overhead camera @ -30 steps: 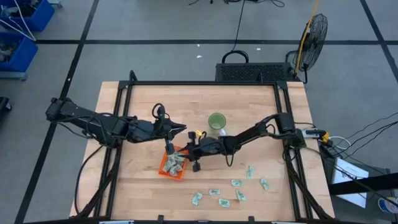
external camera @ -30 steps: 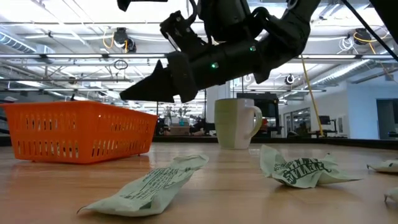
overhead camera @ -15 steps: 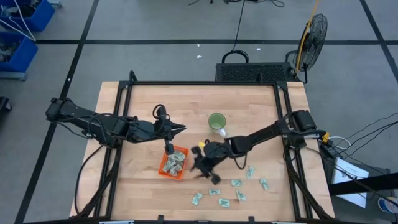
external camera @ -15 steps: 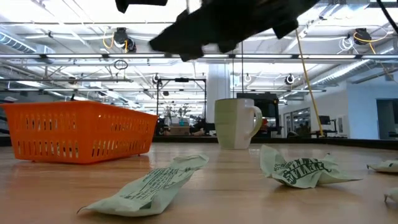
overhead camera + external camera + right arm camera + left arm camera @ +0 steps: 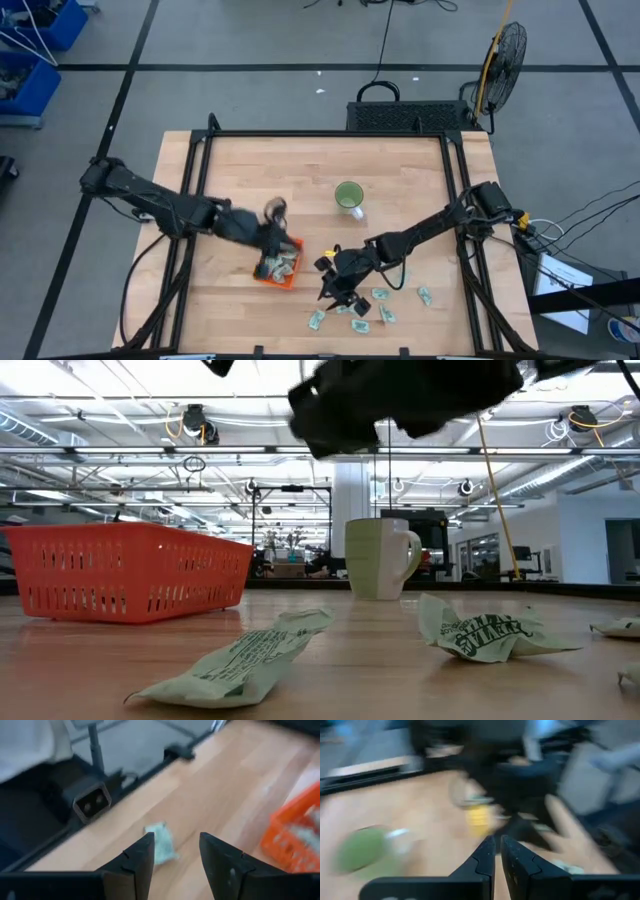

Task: Pick and place Stevia / Truvia into bins
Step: Put the light green stevia packet into the orange basket

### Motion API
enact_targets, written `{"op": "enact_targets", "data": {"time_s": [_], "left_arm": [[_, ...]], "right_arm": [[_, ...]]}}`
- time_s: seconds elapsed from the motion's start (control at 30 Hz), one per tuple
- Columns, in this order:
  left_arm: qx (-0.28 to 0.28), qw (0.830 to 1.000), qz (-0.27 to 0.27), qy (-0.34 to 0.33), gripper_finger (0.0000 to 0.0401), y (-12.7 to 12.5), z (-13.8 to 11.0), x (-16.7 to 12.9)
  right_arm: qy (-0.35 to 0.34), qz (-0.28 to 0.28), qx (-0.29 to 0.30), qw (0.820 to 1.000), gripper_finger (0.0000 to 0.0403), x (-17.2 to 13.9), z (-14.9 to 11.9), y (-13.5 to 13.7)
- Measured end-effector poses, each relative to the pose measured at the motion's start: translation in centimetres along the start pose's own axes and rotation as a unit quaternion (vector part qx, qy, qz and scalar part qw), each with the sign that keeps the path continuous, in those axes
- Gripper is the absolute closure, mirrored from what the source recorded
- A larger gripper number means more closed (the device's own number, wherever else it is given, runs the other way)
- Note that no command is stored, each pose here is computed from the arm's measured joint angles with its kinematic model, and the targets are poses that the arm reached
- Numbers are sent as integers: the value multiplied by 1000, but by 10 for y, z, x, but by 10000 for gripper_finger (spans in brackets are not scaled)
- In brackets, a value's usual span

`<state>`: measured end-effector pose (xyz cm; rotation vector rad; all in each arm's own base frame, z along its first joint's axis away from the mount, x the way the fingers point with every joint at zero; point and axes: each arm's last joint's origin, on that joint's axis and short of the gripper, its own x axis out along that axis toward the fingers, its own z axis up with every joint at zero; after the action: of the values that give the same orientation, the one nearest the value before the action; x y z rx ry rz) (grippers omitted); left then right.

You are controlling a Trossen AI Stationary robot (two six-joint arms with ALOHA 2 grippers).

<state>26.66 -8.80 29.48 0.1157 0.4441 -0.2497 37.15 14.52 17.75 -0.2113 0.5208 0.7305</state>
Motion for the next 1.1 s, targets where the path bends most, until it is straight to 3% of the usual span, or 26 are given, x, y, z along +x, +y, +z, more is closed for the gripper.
{"op": "enact_targets", "data": {"time_s": [0.07, 0.17, 0.3, 0.43, 0.63, 0.9, 1.1], "left_arm": [[7, 999, -43, 19, 364, -17, -7, 15], [19, 995, -78, 58, 364, -44, -24, 40], [48, 995, -55, 74, 364, -66, -46, 75], [11, 997, -47, 55, 363, -66, -58, 104], [-12, 990, -106, 91, 351, -58, -70, 134], [4, 983, -146, 112, 251, -59, -84, 164], [-34, 969, -195, 150, 223, -66, -109, 178]], "right_arm": [[23, -1, 6, 1000, 254, -2, -3, 1], [78, -55, 15, 995, 256, -10, -7, 0], [170, -138, 24, 975, 255, -28, -12, 2], [216, -182, 77, 956, 253, -48, -10, 9], [240, -184, 130, 944, 258, -73, -3, 21], [224, -182, 126, 949, 259, -94, 10, 29], [218, -183, 125, 950, 259, -96, 12, 30]]}}
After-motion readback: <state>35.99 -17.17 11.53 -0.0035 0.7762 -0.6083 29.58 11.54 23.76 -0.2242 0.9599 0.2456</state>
